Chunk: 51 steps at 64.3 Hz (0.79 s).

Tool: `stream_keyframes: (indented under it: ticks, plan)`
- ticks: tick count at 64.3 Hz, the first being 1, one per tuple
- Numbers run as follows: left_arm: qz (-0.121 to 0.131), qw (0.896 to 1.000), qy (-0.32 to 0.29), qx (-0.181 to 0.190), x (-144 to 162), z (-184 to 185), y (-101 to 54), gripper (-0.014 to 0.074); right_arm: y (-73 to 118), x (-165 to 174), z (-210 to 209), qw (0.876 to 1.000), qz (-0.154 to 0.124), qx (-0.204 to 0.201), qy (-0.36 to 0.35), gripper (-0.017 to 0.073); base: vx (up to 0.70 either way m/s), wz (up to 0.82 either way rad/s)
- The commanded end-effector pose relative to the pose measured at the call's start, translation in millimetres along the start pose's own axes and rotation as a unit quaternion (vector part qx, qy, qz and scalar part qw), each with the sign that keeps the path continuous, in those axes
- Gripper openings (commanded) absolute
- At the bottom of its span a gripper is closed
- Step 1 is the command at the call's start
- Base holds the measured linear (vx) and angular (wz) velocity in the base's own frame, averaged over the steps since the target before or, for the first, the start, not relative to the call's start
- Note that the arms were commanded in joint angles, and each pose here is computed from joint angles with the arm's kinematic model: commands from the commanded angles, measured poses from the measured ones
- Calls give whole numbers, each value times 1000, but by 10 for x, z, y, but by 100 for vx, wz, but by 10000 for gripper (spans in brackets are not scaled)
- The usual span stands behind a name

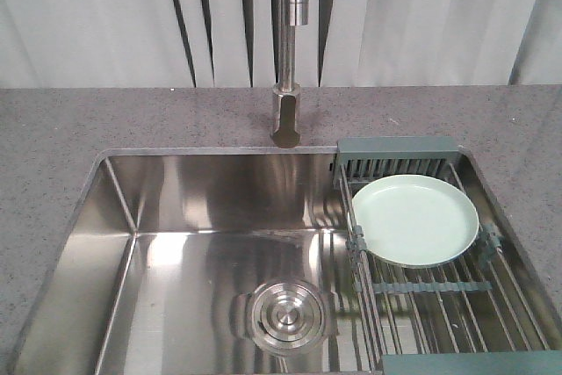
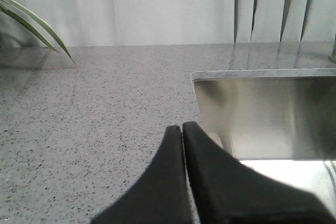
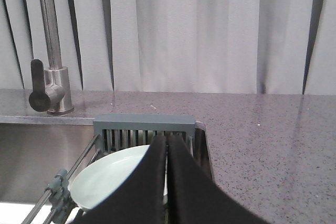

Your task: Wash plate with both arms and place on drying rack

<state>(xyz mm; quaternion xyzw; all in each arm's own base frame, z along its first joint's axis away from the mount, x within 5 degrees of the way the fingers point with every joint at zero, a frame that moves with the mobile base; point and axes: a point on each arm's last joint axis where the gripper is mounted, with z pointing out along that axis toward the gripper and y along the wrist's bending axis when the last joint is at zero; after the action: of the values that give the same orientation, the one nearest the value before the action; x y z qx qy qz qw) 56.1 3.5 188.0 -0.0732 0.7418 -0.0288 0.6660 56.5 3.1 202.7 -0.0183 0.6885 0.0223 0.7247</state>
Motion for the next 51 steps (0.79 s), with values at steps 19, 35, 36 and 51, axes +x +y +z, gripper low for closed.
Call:
stream_keyframes:
  ticks: [19, 35, 36, 51]
  plan:
    - [-4, 998, -56, 10, -158, -36, -26, -6, 10, -67, -5, 999, -16, -4, -42, -4, 0, 0]
    - [-4, 998, -56, 10, -158, -36, -26, -6, 10, -67, -5, 999, -16, -4, -42, -4, 0, 0]
    - [-4, 998, -56, 10, -158, -36, -26, -6, 10, -67, -5, 999, -16, -4, -42, -4, 0, 0]
    - [-4, 998, -56, 10, -158, -36, -26, -6, 10, -67, -5, 999, -16, -4, -42, -4, 0, 0]
